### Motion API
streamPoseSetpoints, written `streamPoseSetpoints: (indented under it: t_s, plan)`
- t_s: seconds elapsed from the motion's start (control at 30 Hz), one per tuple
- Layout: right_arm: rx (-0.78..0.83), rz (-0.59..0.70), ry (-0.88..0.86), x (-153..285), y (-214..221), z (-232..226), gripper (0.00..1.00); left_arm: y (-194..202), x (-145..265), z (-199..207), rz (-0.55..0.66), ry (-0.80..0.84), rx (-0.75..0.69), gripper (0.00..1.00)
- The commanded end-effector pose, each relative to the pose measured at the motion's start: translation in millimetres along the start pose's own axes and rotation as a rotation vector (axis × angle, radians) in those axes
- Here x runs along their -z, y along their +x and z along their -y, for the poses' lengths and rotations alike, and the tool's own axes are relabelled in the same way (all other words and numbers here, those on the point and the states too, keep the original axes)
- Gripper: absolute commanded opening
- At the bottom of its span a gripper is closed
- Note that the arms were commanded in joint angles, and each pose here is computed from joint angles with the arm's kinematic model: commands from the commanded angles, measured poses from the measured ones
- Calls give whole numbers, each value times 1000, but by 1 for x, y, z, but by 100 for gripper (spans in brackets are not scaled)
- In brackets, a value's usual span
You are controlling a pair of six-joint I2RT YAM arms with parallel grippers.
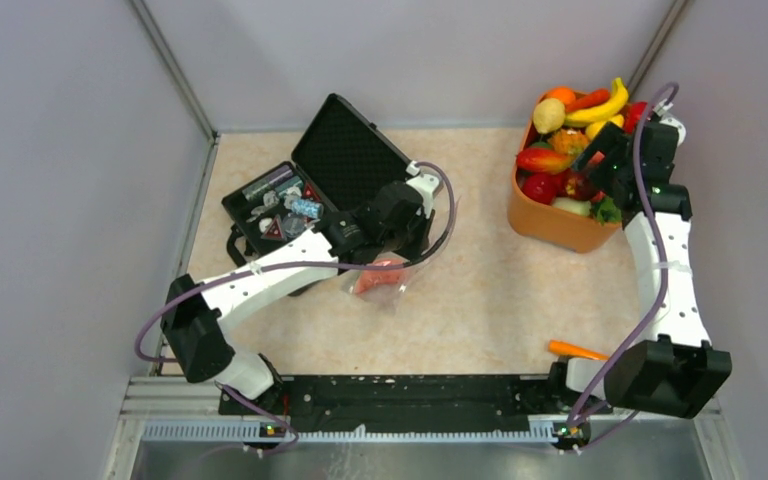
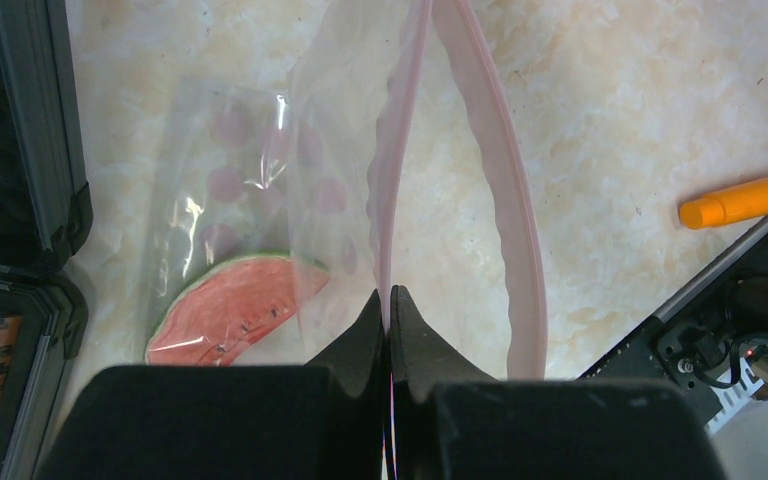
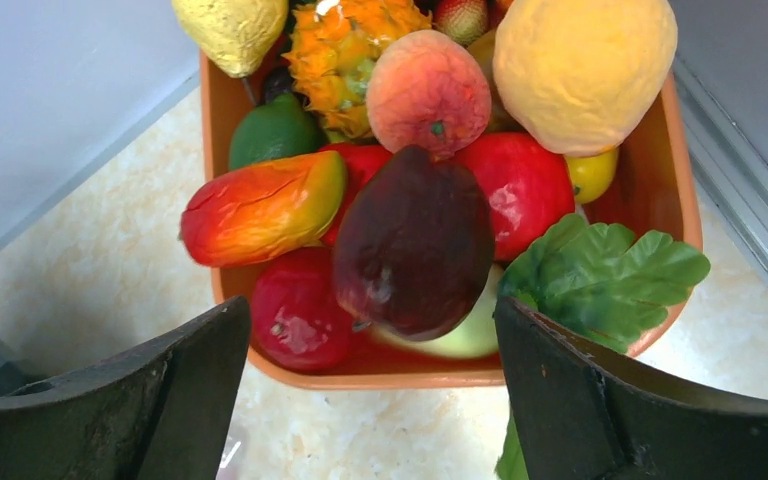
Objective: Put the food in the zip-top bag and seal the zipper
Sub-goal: Pick up the fake fruit from the bin.
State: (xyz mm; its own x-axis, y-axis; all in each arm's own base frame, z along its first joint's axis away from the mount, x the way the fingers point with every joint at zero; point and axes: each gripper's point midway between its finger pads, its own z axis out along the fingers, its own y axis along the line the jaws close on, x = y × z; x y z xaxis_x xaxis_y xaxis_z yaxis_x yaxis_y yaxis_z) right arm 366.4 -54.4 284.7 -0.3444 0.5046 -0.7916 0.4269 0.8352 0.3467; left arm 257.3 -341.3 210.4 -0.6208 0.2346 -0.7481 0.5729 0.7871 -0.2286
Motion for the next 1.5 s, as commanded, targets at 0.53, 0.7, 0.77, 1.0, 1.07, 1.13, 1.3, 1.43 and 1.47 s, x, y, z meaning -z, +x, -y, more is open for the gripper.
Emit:
streamPoseSetpoints:
  t_s: [0.53,0.7,0.77,1.0,1.07,1.13,1.3,1.43,1.47]
  plan:
    - [-43,-140,-3,-61,21,17,77,-13,17,7,133,72,-81,0]
    - [-38,-118,-8,-54,21,17,73,-13,17,6,131,67,-77,0]
    - [-38,-110,-15,-52,18,16,67,-13,17,7,130,72,-74,0]
    - [-29,-20,-124,-32,-8,-7,43,-13,18,7,130,71,-75,0]
    - [-19,28,-181,-18,-20,-18,43,-13,18,7,129,70,-76,0]
    - [-12,63,-222,-6,-29,-26,42,-14,18,8,130,71,-74,0]
    - [-20,53,-320,17,-26,-42,37,-15,15,10,127,80,-66,0]
    - [-65,-40,-592,47,-2,-82,27,-14,13,10,123,78,-67,0]
    - [-86,-69,-659,56,8,-93,26,-14,12,10,121,78,-67,0]
